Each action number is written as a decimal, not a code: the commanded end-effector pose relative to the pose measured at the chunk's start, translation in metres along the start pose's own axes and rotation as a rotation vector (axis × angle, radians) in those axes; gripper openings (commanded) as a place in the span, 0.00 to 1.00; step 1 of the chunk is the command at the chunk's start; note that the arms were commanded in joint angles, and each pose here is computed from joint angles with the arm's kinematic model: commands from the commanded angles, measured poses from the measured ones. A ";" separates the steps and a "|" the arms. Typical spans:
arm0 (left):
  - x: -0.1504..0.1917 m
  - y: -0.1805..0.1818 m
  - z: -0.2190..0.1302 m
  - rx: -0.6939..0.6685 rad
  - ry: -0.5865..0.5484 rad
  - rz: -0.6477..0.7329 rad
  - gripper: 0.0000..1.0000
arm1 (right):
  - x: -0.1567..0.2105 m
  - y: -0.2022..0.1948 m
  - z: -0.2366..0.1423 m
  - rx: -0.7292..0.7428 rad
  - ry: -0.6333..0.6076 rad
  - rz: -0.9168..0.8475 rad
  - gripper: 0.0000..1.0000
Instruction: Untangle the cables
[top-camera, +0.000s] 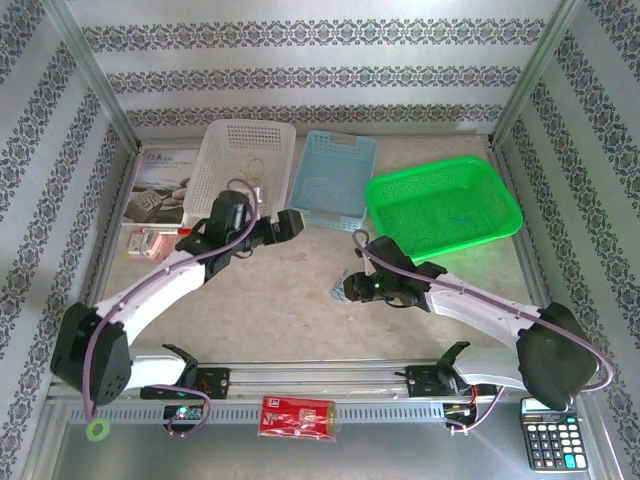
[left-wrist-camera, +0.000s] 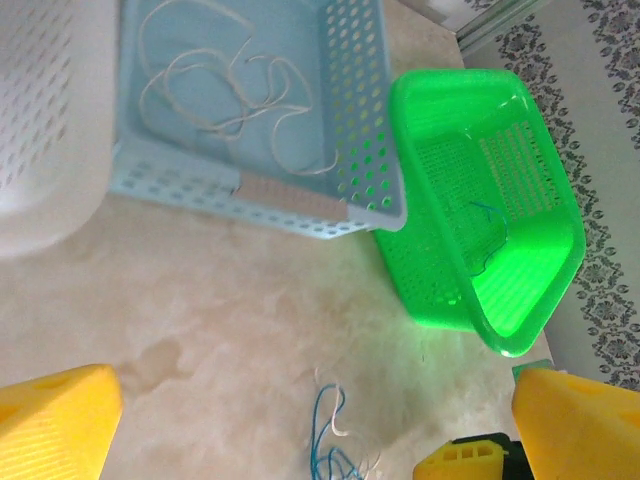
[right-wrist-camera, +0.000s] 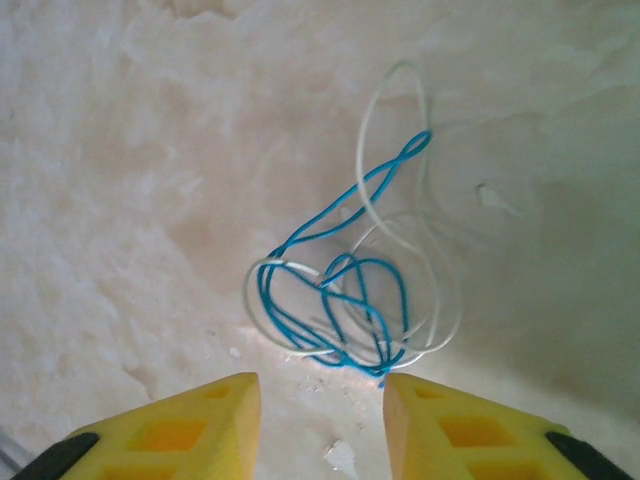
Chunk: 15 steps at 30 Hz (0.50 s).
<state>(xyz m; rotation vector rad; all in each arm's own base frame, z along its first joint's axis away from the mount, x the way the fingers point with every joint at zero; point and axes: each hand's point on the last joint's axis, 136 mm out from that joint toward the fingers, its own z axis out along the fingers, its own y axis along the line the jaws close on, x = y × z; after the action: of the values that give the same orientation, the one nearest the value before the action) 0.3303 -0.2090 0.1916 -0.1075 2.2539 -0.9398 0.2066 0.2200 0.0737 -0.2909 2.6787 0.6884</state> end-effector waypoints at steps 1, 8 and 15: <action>-0.003 0.000 -0.019 0.012 -0.073 -0.048 1.00 | 0.020 -0.002 0.006 0.020 0.057 -0.035 0.34; 0.009 0.012 -0.032 -0.022 -0.083 -0.058 1.00 | 0.029 0.008 0.017 0.020 0.094 -0.065 0.25; 0.006 0.009 -0.027 0.003 -0.089 -0.079 1.00 | 0.016 0.008 0.029 0.062 0.073 -0.085 0.23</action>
<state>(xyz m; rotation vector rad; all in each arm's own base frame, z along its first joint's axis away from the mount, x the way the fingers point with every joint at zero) 0.3071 -0.1891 0.1971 -0.2034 2.1981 -0.9484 0.1841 0.2329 0.0397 -0.4137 2.7855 0.6118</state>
